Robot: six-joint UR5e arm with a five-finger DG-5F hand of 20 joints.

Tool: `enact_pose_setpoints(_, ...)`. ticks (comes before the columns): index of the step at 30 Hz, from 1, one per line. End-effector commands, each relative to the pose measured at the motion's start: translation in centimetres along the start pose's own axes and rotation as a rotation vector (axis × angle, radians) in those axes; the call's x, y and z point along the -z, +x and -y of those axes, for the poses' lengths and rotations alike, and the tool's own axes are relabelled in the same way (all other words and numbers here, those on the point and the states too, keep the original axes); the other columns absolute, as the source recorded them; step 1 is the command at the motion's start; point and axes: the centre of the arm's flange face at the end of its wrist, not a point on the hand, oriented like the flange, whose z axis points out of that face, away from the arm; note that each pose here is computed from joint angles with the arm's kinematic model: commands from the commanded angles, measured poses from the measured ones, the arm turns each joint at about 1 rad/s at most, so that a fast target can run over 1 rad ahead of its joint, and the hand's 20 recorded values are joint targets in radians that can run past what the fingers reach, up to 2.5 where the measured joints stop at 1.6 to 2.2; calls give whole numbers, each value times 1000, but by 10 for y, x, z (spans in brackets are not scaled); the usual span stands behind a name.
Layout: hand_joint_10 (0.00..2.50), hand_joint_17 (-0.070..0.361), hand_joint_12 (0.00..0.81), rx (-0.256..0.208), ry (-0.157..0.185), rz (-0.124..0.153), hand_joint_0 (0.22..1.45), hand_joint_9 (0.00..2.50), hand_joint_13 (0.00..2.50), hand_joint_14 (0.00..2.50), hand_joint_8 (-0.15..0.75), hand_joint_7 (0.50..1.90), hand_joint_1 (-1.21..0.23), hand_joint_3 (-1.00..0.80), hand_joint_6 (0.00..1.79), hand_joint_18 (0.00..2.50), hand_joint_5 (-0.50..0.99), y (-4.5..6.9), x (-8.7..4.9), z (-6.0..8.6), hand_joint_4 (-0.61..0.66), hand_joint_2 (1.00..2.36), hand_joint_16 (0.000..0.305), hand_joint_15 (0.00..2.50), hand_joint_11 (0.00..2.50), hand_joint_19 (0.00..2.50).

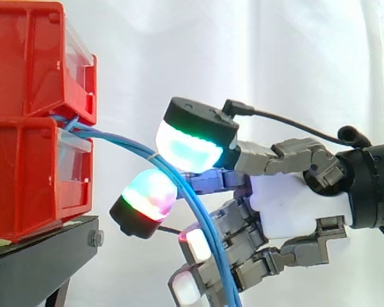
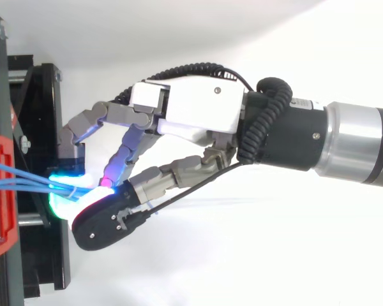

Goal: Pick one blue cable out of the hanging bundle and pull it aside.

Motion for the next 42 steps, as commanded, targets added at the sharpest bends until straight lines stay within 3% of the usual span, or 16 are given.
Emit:
enact_pose_setpoints(1, 19, 120, 308, -1, -4, -3, 420, 1157, 945, 20, 245, 943, -634, -500, 827, 750, -75, -1, -1, -2, -49, 1000, 53, 525, 547, 416)
enact_pose_setpoints(7, 24, 110, 287, 4, 10, -11, 481, 1125, 910, 22, 232, 968, -637, -495, 815, 690, -80, -3, 0, -6, -62, 1000, 49, 543, 556, 456)
enact_pose_setpoints(9, 22, 101, 269, 9, 24, -13, 542, 1117, 891, 25, 212, 1010, -657, -315, 825, 656, -83, -4, 1, -9, -73, 1013, 45, 548, 575, 480)
enact_pose_setpoints(13, 19, 131, 326, 11, 34, -14, 551, 1162, 953, 21, 270, 1061, -668, -103, 849, 773, -76, -4, 2, -11, -61, 1009, 58, 509, 541, 414)
enact_pose_setpoints(15, 18, 137, 340, 14, 38, -14, 558, 1110, 934, 19, 276, 930, -724, -62, 884, 783, -91, -5, 2, -11, -61, 1004, 61, 504, 546, 400)
enact_pose_setpoints(17, 21, 132, 329, 15, 43, -16, 576, 1031, 877, 20, 259, 912, -801, -57, 901, 727, -113, -7, 2, -13, -35, 1007, 58, 516, 561, 404)
enact_pose_setpoints(19, 20, 121, 305, 15, 44, -16, 595, 981, 826, 21, 241, 885, -834, -84, 917, 673, -132, -8, 2, -14, -58, 1013, 54, 513, 576, 404)
enact_pose_setpoints(20, 22, 104, 272, 16, 46, -16, 625, 943, 788, 23, 207, 975, -865, -136, 916, 609, -142, -9, 2, -16, -94, 1021, 46, 536, 594, 430)
enact_pose_setpoints(24, 24, 102, 261, 19, 46, -14, 710, 911, 768, 22, 202, 958, -922, -291, 937, 610, -151, -10, 2, -20, -148, 1016, 46, 503, 597, 389)
enact_pose_setpoints(26, 23, 100, 260, 20, 43, -14, 745, 900, 767, 21, 195, 951, -946, -478, 944, 616, -153, -12, 4, -26, -150, 1002, 44, 492, 594, 372)
enact_pose_setpoints(29, 23, 98, 254, 30, 46, -15, 643, 940, 791, 22, 201, 878, -911, -500, 935, 620, -139, -13, 6, -30, -58, 1000, 44, 513, 594, 403)
enact_pose_setpoints(33, 23, 102, 262, 53, 53, -14, 548, 964, 811, 22, 204, 879, -877, -500, 922, 634, -130, -17, 14, -41, -36, 1000, 45, 520, 602, 419)
enact_pose_setpoints(34, 20, 117, 295, 55, 56, -14, 460, 1006, 839, 21, 233, 872, -761, -500, 903, 678, -119, -17, 15, -41, -2, 1000, 52, 531, 586, 425)
enact_pose_setpoints(39, 20, 122, 306, 60, 56, -13, 449, 1046, 863, 22, 253, 883, -607, -500, 875, 688, -110, -19, 16, -44, 4, 1000, 54, 518, 564, 446)
enact_pose_setpoints(41, 21, 113, 288, 61, 55, -13, 508, 1045, 850, 22, 240, 927, -553, -500, 865, 655, -110, -19, 16, -44, -14, 1000, 50, 536, 579, 471)
enact_pose_setpoints(42, 22, 106, 277, 61, 55, -13, 566, 1049, 843, 23, 231, 974, -571, -397, 864, 634, -110, -19, 16, -44, -22, 1008, 47, 541, 591, 493)
